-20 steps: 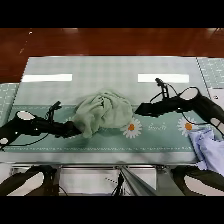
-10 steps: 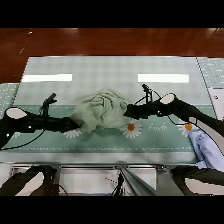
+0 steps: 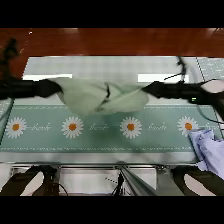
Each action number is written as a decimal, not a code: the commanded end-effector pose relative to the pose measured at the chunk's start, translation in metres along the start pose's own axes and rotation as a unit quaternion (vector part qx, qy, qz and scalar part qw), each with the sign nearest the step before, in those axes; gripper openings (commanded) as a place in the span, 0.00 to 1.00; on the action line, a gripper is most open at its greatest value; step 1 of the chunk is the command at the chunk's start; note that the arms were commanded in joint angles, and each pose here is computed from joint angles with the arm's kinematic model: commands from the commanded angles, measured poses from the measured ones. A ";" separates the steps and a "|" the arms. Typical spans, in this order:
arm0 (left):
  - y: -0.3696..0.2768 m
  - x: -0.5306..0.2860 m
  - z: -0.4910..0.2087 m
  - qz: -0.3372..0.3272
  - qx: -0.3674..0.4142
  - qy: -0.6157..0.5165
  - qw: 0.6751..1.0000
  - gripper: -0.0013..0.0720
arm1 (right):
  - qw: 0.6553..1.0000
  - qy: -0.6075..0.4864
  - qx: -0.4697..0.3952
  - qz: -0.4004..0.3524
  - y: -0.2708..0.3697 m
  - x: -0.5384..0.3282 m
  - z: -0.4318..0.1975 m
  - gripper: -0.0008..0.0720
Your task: Fold the shirts.
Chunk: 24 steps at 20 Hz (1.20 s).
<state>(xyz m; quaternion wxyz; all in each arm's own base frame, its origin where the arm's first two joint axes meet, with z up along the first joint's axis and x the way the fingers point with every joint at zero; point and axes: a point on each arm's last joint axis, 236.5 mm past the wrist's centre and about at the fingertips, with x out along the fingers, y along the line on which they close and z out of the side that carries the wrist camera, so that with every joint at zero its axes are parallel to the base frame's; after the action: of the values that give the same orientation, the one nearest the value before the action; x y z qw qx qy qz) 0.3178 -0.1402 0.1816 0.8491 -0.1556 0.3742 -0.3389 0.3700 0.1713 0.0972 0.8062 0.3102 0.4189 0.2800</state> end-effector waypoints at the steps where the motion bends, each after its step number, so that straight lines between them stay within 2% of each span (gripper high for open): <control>1: -0.044 -0.074 0.091 0.037 0.087 -0.130 0.987 0.05 | 0.990 -0.106 -0.094 -0.001 0.059 -0.101 0.052 0.06; 5: -0.092 -0.141 0.144 0.067 0.164 -0.223 0.959 0.05 | 0.968 -0.168 -0.174 -0.066 0.106 -0.183 0.075 0.06; 8: -0.137 -0.177 0.159 0.066 0.217 -0.267 0.937 0.05 | 0.964 -0.165 -0.194 -0.072 0.140 -0.211 0.067 0.06; 11: -0.171 -0.202 0.159 0.066 0.253 -0.295 0.919 0.05 | 0.976 -0.108 -0.180 -0.060 0.153 -0.213 0.036 0.06; 14: -0.181 -0.200 0.138 0.062 0.266 -0.268 0.924 0.05 | 0.986 -0.004 -0.156 -0.064 0.142 -0.207 -0.012 0.06; 16: -0.175 -0.186 0.117 0.046 0.233 -0.215 0.947 0.05 | 0.985 0.068 -0.143 -0.073 0.132 -0.210 -0.045 0.06; 20: -0.144 -0.154 0.092 0.030 0.176 -0.144 0.973 0.05 | 0.974 0.127 -0.132 -0.135 0.095 -0.203 -0.065 0.06; 24: -0.087 -0.101 0.057 0.009 0.080 -0.067 0.994 0.05 | 0.952 0.262 -0.095 -0.130 0.048 -0.137 -0.119 0.06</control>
<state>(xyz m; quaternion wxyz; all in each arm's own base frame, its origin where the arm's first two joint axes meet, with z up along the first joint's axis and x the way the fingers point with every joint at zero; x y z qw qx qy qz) 0.2620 -0.1318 0.3720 0.9117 -0.0652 0.2163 -0.3432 0.2009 0.1246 0.2034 0.7736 0.1107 0.5553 0.2846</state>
